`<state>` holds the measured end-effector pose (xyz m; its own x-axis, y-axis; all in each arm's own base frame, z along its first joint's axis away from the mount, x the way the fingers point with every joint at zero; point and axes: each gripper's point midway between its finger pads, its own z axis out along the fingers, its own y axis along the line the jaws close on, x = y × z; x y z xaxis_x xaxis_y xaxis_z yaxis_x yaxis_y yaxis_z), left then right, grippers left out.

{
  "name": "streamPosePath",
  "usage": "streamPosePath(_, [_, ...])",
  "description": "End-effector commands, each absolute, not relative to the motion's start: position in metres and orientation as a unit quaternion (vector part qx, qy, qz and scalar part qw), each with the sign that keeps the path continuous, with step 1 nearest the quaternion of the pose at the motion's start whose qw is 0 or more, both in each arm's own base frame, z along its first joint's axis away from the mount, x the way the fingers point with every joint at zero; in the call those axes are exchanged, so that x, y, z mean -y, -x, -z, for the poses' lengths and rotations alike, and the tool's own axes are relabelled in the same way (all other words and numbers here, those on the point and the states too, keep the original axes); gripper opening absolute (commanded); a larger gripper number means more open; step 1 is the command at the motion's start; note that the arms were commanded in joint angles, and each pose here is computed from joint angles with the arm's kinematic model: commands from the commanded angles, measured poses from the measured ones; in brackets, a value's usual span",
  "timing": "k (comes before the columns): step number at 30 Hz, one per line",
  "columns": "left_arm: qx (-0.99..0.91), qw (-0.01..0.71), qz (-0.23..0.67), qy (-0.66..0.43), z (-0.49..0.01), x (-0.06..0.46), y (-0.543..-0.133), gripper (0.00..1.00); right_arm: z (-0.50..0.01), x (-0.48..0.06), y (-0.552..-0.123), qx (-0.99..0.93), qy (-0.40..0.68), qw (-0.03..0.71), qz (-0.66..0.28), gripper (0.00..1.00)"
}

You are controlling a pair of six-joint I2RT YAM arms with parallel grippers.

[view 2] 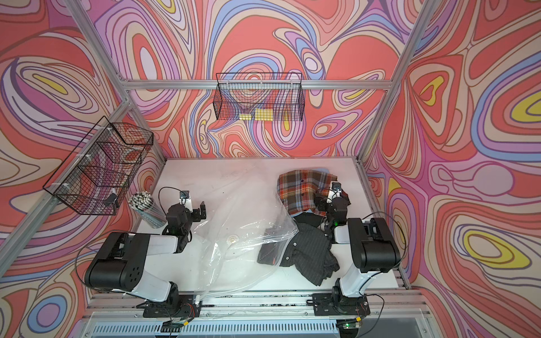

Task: Take the shirt out of the vacuum bag
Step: Reset both arms

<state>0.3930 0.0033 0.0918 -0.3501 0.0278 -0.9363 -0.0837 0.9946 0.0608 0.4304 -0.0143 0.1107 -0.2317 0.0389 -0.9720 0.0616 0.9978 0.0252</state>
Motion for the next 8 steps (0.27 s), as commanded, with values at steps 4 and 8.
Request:
streamPosePath(4, [-0.821,0.568,-0.053,0.031,-0.0894,-0.0106,-0.3930,0.99,-0.0957,0.0070,-0.4291,-0.801,-0.017,0.599,0.003,0.98])
streamPosePath(8, [-0.820,0.570,-0.053,0.030,-0.0905,-0.0102,-0.3925,0.99,-0.0955,0.0069,-0.4291,-0.801,-0.017,0.599,0.003,0.99])
